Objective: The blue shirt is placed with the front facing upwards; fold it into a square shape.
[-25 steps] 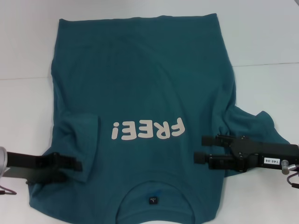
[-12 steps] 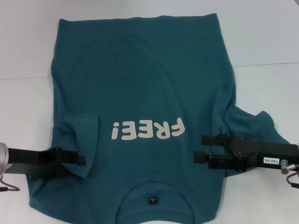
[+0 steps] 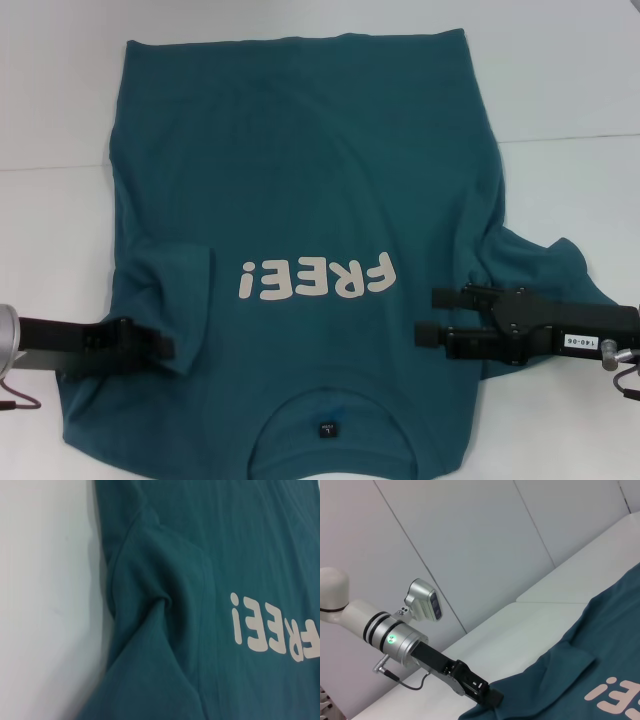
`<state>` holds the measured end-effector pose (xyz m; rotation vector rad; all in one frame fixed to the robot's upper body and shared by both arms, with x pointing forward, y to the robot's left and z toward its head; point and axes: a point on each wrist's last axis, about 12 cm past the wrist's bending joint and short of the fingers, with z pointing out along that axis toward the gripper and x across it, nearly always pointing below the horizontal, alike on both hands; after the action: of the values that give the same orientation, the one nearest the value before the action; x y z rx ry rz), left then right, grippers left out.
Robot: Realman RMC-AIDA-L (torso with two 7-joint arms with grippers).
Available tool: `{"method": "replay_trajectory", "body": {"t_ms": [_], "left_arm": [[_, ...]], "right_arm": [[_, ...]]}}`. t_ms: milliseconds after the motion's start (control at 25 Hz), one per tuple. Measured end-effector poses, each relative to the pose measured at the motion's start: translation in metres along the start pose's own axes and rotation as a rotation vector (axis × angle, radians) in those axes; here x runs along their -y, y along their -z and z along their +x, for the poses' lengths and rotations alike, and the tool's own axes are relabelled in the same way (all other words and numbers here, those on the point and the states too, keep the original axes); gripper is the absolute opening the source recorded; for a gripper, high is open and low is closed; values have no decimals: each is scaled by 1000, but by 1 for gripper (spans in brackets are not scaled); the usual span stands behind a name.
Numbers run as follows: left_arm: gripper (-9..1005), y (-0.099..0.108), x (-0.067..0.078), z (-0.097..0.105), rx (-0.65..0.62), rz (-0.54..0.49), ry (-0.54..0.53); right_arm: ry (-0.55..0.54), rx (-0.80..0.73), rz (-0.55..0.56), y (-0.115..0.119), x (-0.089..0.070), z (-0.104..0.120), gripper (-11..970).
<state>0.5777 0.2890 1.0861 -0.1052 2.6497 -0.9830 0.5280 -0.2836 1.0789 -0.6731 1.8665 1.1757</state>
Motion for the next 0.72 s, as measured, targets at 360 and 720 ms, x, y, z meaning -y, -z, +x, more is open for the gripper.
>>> {"method": "replay_trajectory", "body": {"t_ms": [360,720], "left_arm": [[227,-1,1,0,-6,-7,-15],[-3,-4,1,0,-8,-12,-17]], "right_arm": [[0,2,1,-1,0,0,916],[-6,3,2,0,-1,2,916]]}}
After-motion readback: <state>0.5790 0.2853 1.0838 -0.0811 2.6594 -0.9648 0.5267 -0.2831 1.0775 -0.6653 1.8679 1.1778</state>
